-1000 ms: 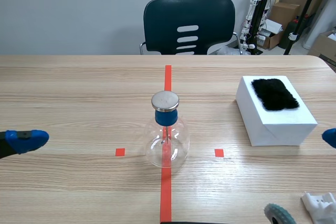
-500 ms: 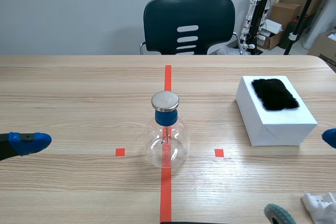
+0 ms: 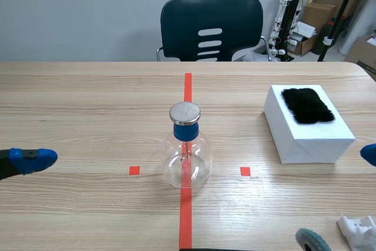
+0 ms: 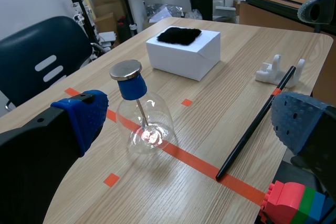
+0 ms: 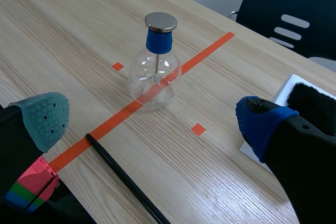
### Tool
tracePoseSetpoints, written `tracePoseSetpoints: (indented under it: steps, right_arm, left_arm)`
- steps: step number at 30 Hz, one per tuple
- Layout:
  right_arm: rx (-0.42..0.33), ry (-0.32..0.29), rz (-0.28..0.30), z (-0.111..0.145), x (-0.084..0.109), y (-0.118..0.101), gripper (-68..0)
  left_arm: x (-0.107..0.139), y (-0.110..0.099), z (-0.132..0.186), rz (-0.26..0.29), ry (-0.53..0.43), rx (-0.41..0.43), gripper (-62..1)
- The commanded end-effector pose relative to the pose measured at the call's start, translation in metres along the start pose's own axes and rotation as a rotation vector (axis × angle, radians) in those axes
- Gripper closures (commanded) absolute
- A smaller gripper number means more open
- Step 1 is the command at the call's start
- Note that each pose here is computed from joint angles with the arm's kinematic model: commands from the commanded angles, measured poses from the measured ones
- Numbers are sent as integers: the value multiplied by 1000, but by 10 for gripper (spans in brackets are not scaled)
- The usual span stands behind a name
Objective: Do the electroscope experiment. return to the home posture
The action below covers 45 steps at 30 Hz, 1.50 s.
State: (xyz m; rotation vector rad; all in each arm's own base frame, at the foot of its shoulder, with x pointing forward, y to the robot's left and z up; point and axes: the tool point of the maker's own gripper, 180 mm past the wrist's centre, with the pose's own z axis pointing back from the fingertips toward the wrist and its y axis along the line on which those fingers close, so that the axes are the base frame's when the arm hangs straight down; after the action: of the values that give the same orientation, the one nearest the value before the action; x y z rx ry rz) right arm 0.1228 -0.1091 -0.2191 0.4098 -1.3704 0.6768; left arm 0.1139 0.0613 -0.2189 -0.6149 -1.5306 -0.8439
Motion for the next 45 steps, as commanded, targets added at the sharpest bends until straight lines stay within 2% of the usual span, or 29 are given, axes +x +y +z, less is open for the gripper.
tracePoseSetpoints:
  steps: [1, 34, 41, 45]
  right_arm:
    - [0, -40, 6, -3, 10, -2, -679]
    - [0, -40, 5, -3, 10, -2, -679]
    - [0, -40, 5, -3, 10, -2, -679]
    - [0, -40, 6, -3, 10, -2, -679]
  left_arm:
    - [6, -1, -2, -6, -25, -3, -623]
    - [6, -2, -1, -3, -20, -8, -623]
    - [5, -3, 0, 19, -20, 49, -623]
    - [2, -12, -1, -2, -3, 52, -623]
